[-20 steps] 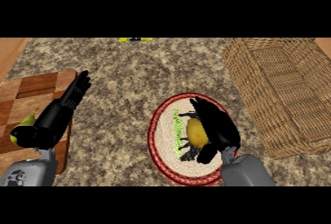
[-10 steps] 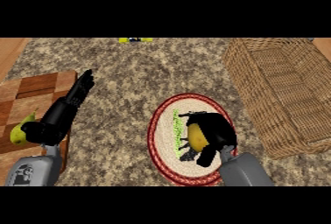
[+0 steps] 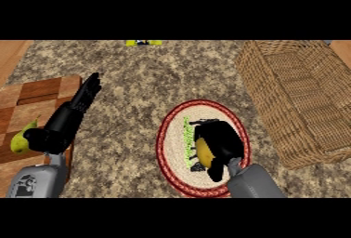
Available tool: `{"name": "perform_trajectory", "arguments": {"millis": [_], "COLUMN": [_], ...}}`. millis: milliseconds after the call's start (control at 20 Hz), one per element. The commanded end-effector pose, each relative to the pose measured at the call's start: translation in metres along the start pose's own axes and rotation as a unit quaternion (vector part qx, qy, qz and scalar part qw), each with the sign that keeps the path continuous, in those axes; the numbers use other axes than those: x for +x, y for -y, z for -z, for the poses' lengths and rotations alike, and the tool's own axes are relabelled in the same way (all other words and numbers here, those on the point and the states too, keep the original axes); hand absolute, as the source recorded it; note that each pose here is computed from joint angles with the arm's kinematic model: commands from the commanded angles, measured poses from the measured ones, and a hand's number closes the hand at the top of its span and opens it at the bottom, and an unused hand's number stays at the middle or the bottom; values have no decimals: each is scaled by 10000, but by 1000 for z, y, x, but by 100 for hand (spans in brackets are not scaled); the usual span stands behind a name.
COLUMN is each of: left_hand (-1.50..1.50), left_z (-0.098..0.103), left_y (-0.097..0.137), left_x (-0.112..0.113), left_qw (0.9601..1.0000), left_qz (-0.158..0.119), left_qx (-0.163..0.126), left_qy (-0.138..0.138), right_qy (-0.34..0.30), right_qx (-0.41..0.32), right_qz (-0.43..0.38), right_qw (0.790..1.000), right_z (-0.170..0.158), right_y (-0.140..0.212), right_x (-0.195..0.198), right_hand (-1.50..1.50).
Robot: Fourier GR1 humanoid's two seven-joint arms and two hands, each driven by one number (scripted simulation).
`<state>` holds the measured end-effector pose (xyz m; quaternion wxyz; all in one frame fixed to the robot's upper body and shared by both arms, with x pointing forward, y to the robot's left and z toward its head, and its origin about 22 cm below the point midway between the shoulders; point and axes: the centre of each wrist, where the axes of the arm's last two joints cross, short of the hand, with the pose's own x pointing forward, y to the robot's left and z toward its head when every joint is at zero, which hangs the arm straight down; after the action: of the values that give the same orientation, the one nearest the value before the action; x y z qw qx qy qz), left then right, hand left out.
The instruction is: Pick the lemon from the placemat and place it in the basket
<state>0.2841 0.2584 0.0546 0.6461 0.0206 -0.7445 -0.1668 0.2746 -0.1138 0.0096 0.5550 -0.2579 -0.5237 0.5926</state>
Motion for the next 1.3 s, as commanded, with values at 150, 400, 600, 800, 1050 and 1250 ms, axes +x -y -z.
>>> {"name": "perform_trajectory", "arguments": {"millis": [150, 400, 600, 800, 1050, 1250], "left_hand": [0, 0, 0, 0, 0, 0], "left_z": [-17, -21, -15, -25, -23, -20], "left_y": [-11, -7, -7, -3, -15, -18], "left_x": [-15, -3, 10, -5, 4, 1], "left_qw": [9996, 9999, 9998, 9997, 9998, 9998], "left_qz": [68, 11, -39, 13, 6, 99], "left_qx": [198, 136, 181, 178, 163, 173], "left_qy": [-162, -99, -102, -142, -82, -60], "right_qy": [1100, 1659, 1786, 2212, 2757, 2683], "right_qx": [313, 118, -85, -623, -1550, -1600], "right_qz": [-593, -627, 478, 1403, 2527, 2704], "right_qw": [9917, 9841, 9827, 9631, 9144, 9107], "right_z": [-90, -166, -200, -225, -254, -287], "right_y": [-32, -19, -17, 6, 44, 76], "right_x": [-44, -77, -84, -82, -58, -61], "right_hand": [150, 150, 150, 150, 150, 150]}}
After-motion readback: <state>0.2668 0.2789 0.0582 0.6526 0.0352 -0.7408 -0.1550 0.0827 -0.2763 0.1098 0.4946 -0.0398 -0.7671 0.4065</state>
